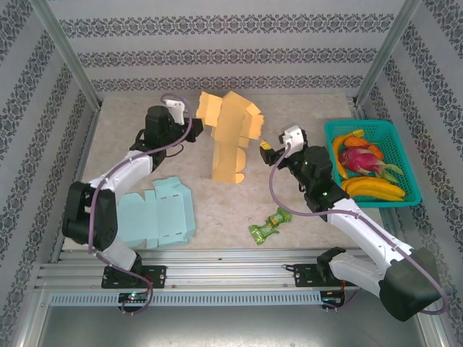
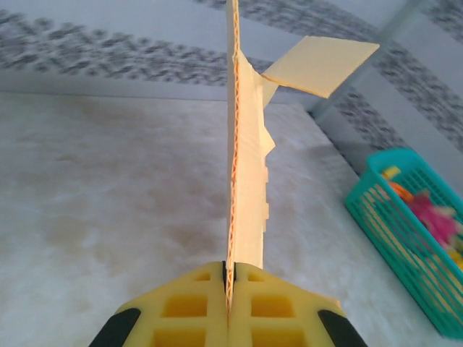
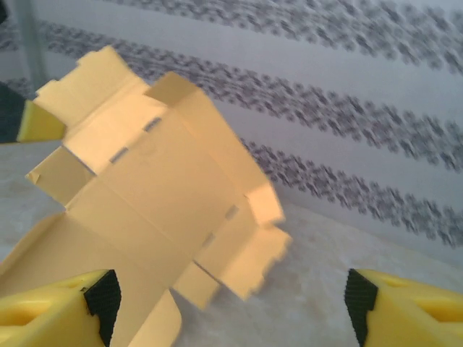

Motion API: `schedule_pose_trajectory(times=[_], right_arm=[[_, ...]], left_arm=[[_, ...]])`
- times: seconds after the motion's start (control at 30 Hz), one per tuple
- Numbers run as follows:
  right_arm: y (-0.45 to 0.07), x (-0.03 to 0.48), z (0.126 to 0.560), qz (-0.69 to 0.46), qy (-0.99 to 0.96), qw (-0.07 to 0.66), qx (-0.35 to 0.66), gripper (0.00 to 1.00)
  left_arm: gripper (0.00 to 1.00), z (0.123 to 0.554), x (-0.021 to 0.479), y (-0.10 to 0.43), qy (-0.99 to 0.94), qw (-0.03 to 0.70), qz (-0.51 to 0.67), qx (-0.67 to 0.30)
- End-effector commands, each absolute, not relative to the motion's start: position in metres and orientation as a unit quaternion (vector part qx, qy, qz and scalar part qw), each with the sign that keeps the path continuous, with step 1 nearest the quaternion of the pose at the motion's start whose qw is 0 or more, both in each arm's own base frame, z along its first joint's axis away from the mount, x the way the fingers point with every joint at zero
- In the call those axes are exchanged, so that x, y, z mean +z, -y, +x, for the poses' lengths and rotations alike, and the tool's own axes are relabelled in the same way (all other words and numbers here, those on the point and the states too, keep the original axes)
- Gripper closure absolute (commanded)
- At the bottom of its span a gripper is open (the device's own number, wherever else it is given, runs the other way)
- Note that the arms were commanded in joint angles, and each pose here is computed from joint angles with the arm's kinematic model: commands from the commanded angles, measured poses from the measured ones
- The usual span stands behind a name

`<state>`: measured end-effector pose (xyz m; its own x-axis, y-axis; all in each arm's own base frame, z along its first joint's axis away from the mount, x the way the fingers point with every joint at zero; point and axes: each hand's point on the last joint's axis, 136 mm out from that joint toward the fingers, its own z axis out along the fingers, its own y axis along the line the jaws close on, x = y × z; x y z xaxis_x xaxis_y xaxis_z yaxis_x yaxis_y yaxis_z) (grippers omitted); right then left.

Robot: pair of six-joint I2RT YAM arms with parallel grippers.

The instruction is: Fold the paper box

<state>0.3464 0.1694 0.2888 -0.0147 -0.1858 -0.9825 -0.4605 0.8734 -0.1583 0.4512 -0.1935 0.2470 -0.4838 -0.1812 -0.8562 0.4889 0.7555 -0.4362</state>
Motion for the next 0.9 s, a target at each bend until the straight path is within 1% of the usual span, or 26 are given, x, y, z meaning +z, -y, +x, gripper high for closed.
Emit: schedule_pose_trajectory(times=[0.0,0.1,0.13,0.23,0.27,0.37,0.47,0.6,0.73,0.87], right_arm=[[-0.207,0.299,0.330,-0.400,-0.651,0.638,0.096,0.20],[-0.213,0.295,0.318,-0.495,-0.648,0.573,0.082,0.23],[-0.212,0.295,0.313,-0.518,-0.648,0.553,0.075,0.24],[-0.203,0.296,0.299,-0.589,-0.622,0.515,0.034,0.31],[-0.198,0.298,0.297,-0.599,-0.615,0.512,0.019,0.31],[-0.181,0.306,0.296,-0.609,-0.608,0.510,-0.010,0.31],[-0.163,0.309,0.293,-0.607,-0.611,0.509,-0.013,0.31],[-0.143,0.298,0.298,-0.597,-0.625,0.503,-0.014,0.31],[-0.139,0.278,0.305,-0.600,-0.634,0.488,-0.008,0.31],[-0.143,0.265,0.314,-0.605,-0.640,0.473,0.009,0.35]], left_arm=[[1.00,0.431,0.277,0.203,-0.746,0.562,0.164,-0.316],[1.00,0.411,0.283,0.205,-0.720,0.594,0.191,-0.303],[1.00,0.402,0.284,0.210,-0.710,0.602,0.217,-0.294],[1.00,0.380,0.283,0.228,-0.684,0.614,0.282,-0.274],[1.00,0.376,0.283,0.233,-0.675,0.617,0.295,-0.276],[1.00,0.365,0.277,0.244,-0.658,0.618,0.324,-0.284],[1.00,0.360,0.268,0.245,-0.649,0.627,0.331,-0.276],[1.00,0.359,0.254,0.243,-0.639,0.639,0.344,-0.256],[1.00,0.358,0.259,0.242,-0.638,0.639,0.344,-0.257],[1.00,0.352,0.270,0.239,-0.623,0.656,0.343,-0.254]])
